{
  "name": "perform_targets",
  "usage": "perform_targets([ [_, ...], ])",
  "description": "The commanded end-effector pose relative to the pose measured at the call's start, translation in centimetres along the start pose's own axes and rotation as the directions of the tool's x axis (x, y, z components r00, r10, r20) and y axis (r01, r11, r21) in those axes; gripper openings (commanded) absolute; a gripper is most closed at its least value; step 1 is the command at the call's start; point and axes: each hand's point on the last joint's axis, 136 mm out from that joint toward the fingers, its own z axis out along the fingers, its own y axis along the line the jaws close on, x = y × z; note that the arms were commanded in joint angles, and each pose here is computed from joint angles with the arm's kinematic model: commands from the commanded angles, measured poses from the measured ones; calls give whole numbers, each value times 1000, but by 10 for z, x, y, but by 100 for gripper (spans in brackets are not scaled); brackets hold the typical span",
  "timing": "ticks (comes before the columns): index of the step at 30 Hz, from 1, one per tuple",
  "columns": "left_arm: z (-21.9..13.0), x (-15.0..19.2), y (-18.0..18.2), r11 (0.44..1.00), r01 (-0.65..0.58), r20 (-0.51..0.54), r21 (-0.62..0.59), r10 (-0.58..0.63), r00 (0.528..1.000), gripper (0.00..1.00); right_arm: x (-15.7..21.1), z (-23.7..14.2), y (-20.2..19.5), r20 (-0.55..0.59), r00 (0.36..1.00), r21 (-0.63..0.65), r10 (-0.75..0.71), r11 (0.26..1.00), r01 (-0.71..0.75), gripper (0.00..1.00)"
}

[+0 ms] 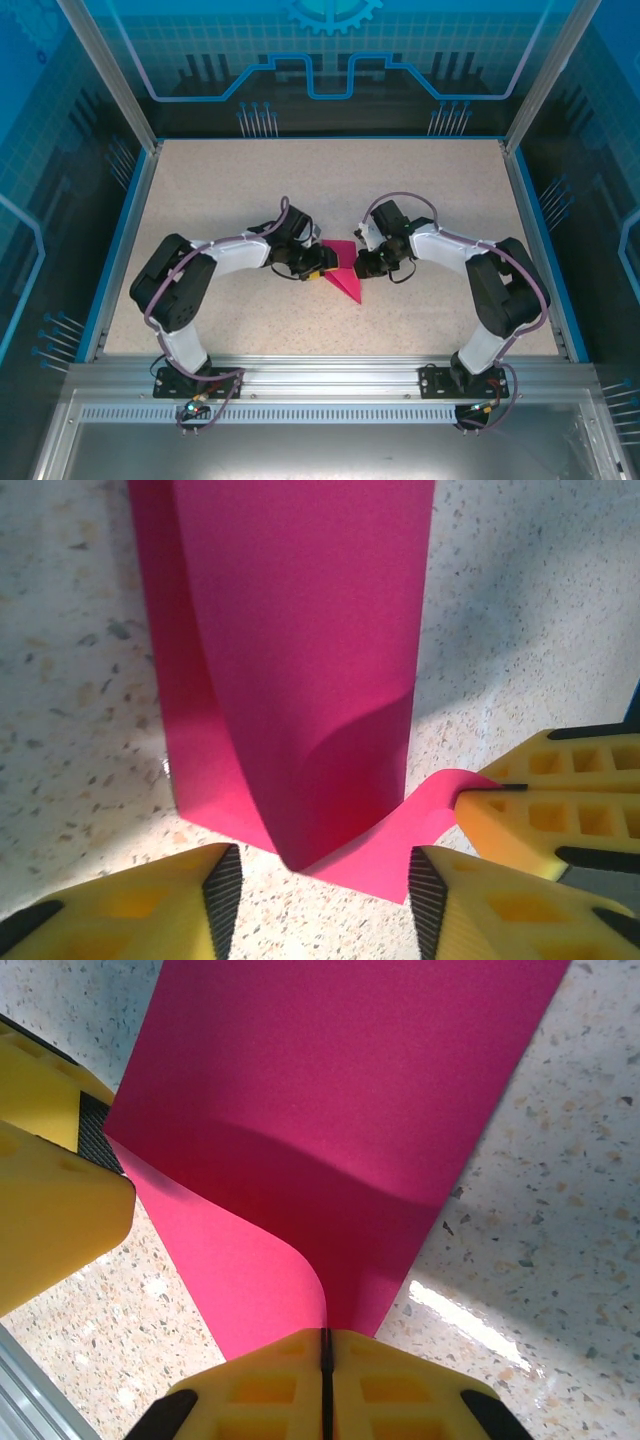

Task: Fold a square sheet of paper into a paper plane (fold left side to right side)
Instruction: Third fold the triangle at the center of the table, then fourth fold the wing at the center of the table.

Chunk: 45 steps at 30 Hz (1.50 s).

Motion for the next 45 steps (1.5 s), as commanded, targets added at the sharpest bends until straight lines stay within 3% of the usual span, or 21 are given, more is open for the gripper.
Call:
perform_targets([
  [1,5,-4,-12,1000,-10,-9,27,10,1000,46,1,1,-5,-19,1000,-7,10,1000,-10,9],
  [6,10,-6,-14,1000,-13,-11,26,13,1000,30,3,3,-8,-20,1000,2,17,1000,-17,11],
  [9,10,-6,-14,1000,-11,-11,24,12,1000,21,1,-1,-11,-3,1000,17,17,1000,-17,18],
  [13,8,-5,-15,1000,-14,-7,19,14,1000,16,0,-11,-15,42,999,65,-3,998,0,27],
  [21,2,-2,-21,1000,-4,-4,20,4,1000,13,16,-32,4,168,961,233,-220,956,178,39],
  [25,0,0,-20,1000,-2,-7,9,2,1000,13,30,-13,21,143,919,323,-367,895,307,46],
  [32,0,-1,-21,1000,0,-10,4,0,1000,13,33,11,35,85,855,434,-512,791,430,47],
  [45,-2,-4,-25,1000,-15,-15,-5,15,1000,12,29,24,29,54,850,505,-524,749,430,43],
])
